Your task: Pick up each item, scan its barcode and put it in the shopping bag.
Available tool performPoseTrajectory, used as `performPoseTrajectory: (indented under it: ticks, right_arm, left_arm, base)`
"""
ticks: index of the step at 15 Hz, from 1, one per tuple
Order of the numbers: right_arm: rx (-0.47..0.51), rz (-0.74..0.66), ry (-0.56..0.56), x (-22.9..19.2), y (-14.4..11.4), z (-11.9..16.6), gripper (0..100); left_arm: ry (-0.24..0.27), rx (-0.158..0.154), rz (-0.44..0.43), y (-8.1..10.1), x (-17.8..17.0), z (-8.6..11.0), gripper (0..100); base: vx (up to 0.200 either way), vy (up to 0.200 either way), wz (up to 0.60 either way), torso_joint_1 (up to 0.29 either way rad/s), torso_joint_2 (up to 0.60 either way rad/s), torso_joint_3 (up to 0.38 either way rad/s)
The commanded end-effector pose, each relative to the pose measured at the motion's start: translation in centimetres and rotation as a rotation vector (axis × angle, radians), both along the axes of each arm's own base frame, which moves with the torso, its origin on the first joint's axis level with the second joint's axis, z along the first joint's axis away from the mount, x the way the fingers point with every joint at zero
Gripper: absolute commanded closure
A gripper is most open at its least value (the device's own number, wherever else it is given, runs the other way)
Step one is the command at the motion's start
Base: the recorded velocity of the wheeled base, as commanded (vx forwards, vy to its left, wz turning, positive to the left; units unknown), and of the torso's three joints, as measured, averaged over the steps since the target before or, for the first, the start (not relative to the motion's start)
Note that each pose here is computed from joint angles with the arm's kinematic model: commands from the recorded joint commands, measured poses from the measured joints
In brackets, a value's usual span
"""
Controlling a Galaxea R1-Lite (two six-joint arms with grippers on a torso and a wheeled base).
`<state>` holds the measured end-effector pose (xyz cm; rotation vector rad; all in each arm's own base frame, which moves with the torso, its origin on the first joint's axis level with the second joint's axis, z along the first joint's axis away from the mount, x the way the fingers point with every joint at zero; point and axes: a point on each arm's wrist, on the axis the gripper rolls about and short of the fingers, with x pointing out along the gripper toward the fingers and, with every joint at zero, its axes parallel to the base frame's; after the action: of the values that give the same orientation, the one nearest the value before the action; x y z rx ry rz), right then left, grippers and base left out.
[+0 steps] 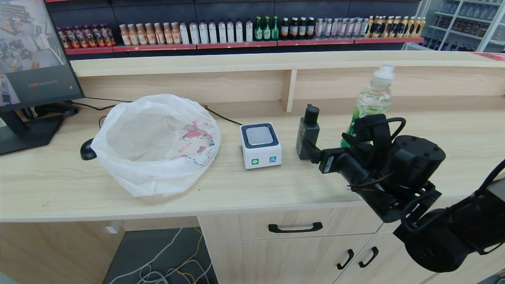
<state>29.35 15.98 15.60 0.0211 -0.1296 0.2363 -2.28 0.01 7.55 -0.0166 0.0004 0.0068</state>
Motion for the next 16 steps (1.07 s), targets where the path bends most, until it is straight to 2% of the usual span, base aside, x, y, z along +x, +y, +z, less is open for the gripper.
performPoseTrajectory:
  ticks: [1,8,16]
  right_arm:
    - [-0.001,-0.006,0.001,1.1,0.4,-0.5,0]
    - [0.028,-0.027,-0.054,4.2,1.3,-0.1,0]
    - [0.04,-0.055,-0.072,7.2,2.1,-1.2,0]
  left_arm:
    - [0.0,0.0,0.001,0.0,0.0,0.0,0]
    - [0.0,0.0,0.001,0.0,0.0,0.0,0]
    - [0.0,0.0,0.001,0.0,0.0,0.0,0]
  base:
    - [0.0,0.0,0.0,0.0,0.0,0.0]
    - [0.0,0.0,0.0,0.0,0.0,0.0]
    - [0.0,0.0,0.0,0.0,0.0,0.0]
